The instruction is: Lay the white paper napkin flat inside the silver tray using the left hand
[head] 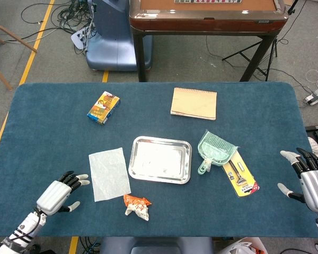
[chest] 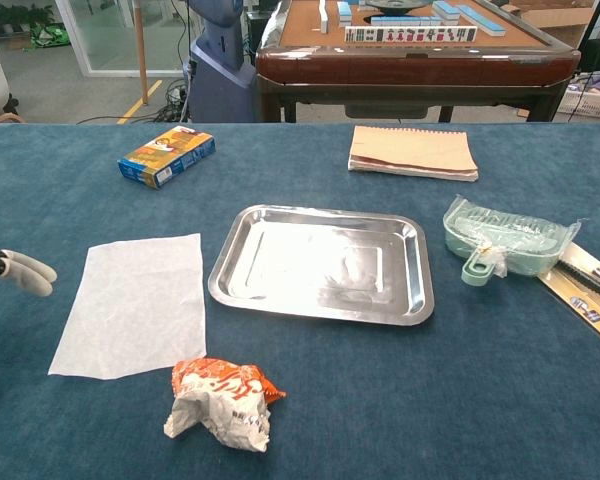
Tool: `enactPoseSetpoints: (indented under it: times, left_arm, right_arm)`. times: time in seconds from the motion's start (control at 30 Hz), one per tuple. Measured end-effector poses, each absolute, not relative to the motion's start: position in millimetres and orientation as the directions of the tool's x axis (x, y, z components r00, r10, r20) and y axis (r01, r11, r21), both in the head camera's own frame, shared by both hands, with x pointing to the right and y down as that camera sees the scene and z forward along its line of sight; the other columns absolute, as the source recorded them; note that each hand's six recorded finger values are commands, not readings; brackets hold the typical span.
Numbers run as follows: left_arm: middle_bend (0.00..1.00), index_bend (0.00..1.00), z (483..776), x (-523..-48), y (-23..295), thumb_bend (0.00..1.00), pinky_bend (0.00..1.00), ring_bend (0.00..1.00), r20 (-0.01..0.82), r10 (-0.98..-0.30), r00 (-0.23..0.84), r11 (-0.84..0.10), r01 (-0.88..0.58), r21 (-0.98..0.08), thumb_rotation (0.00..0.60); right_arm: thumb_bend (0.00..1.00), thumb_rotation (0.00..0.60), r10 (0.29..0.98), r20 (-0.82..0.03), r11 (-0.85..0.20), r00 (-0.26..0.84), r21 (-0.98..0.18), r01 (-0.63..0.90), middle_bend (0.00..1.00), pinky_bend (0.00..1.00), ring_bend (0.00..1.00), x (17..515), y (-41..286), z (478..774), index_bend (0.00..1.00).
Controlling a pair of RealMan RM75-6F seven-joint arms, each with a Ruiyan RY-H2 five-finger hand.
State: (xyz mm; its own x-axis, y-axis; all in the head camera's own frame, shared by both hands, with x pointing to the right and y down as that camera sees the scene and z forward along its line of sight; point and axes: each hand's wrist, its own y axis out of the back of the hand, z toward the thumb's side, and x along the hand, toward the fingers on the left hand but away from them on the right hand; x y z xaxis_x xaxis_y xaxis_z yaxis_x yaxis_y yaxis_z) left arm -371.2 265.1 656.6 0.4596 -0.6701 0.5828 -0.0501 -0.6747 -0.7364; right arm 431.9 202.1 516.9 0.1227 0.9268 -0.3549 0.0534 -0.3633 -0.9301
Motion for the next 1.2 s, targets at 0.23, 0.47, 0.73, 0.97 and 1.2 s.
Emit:
enactPoseSetpoints:
  times: [0.23,0.47,0.73,0.97,1.2]
  left_arm:
    - [0.18,0.25,668.7,-356.9,270.6,0.24,0.08,0.18,0.574,-0.648,0.501,-0.677,-0.034,-0.735,0.600]
    - [0.18,0.25,681.2,-347.6,271.7,0.24,0.08,0.18,0.570,-0.637,0.519,-0.687,-0.047,-0.725,0.600]
    - [0.18,0.25,692.8,-343.3,271.0,0.24,0.08,0.18,0.570,-0.636,0.520,-0.695,-0.066,-0.716,0.600]
    - [0.18,0.31,698.1,-339.0,267.1,0.23,0.08,0.19,0.558,-0.655,0.510,-0.695,-0.117,-0.709,0.600]
    - [0.19,0.41,702.8,-328.5,260.6,0.24,0.08,0.19,0.526,-0.685,0.504,-0.682,-0.191,-0.706,0.600]
  right_arm:
    - [0.16,0.600,0.928,-0.353,-0.361,0.116,-0.931,0.055,0.26,0.17,0.11,433.5,203.7,515.9,0.20]
    - [0.16,0.600,0.930,-0.349,-0.357,0.111,-0.933,0.055,0.26,0.17,0.11,434.1,204.8,513.8,0.20]
    - [0.16,0.600,0.933,-0.346,-0.352,0.103,-0.934,0.053,0.26,0.17,0.11,435.6,206.1,511.2,0.20]
    - [0.16,0.600,0.932,-0.347,-0.354,0.103,-0.934,0.055,0.26,0.17,0.11,435.5,206.4,511.9,0.20]
    - [0.16,0.600,0.934,-0.345,-0.351,0.098,-0.935,0.057,0.26,0.17,0.11,437.4,206.6,511.5,0.20]
